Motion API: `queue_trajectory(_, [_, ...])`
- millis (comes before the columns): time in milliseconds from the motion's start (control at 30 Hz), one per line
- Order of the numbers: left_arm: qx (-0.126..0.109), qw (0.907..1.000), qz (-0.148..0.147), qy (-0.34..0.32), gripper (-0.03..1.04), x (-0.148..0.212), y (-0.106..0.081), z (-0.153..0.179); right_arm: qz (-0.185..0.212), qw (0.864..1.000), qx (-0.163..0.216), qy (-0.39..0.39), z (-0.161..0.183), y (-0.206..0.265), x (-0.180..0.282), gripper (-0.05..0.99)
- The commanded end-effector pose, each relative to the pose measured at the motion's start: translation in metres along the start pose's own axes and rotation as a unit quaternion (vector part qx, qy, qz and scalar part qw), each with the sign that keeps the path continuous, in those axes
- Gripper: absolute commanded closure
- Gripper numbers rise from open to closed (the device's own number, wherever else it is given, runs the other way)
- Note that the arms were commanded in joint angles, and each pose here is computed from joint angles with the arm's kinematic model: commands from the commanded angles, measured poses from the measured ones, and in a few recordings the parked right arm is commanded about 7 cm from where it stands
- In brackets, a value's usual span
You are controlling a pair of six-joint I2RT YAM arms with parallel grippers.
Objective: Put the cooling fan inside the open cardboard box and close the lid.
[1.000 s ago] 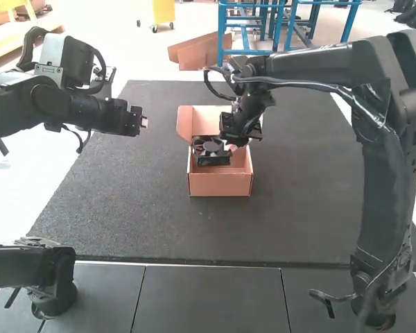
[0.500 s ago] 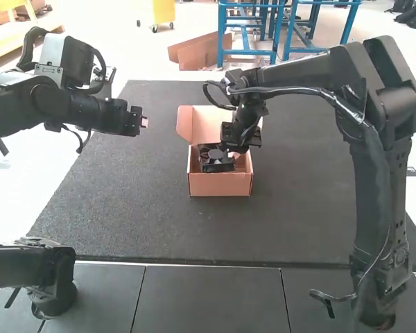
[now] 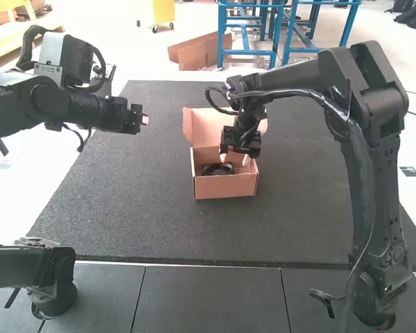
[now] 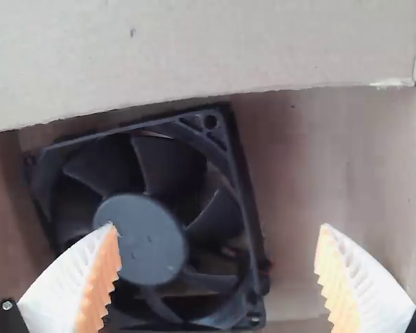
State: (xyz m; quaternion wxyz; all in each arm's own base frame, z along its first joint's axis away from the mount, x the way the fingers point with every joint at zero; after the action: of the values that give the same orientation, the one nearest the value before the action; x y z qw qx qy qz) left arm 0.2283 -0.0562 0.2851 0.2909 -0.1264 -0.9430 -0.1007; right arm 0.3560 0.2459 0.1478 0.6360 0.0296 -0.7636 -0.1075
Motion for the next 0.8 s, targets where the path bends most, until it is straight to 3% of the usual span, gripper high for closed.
queue_trajectory(0, [-0.004,1.0,0.003,-0.001,0.05,-0.007,0.001,-0.003,-0.041,0.999,-0.003,-0.006,-0.013,0.01,0.029,0.21])
queue_trajectory(167, [-0.001,1.0,0.005,0.006,0.05,-0.025,0.001,-0.009,-0.126,0.992,0.006,-0.014,-0.027,0.027,0.091,0.13])
queue_trajectory(300, [0.014,0.9998,0.001,0.012,0.05,-0.043,0.003,-0.016,-0.163,0.983,0.051,-0.061,-0.039,0.025,0.138,0.06])
queue_trajectory(367, [0.018,0.9997,-0.003,0.014,0.05,-0.05,0.004,-0.021,-0.159,0.979,0.095,-0.081,-0.04,0.017,0.153,0.04])
queue_trajectory(500, [0.031,0.999,-0.019,0.024,0.05,-0.066,0.007,-0.028,-0.11,0.975,0.17,-0.097,-0.039,-0.016,0.156,0.03])
queue_trajectory(633, [0.049,0.9976,-0.028,0.039,0.05,-0.082,0.009,-0.03,-0.084,0.971,0.182,-0.127,-0.039,-0.049,0.151,0.03])
queue_trajectory(767, [0.057,0.9964,-0.034,0.052,0.05,-0.096,0.008,-0.031,-0.084,0.962,0.192,-0.178,-0.03,-0.069,0.143,0.03])
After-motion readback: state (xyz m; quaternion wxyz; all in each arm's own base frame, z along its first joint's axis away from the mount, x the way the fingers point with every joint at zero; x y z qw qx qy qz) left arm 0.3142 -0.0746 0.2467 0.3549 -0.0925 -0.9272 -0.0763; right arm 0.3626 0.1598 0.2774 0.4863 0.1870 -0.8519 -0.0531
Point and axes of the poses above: each hand's point on the last joint's axis, 136 mm out from that joint toward the fingers, its own x axis back along the fingers, its own y axis along the line the jaws close on, z = x × y, the point moved 10 cm from there along x, back along the fingers, and after that the axes turned 11 degrees about -x, right-handed, at the moved point
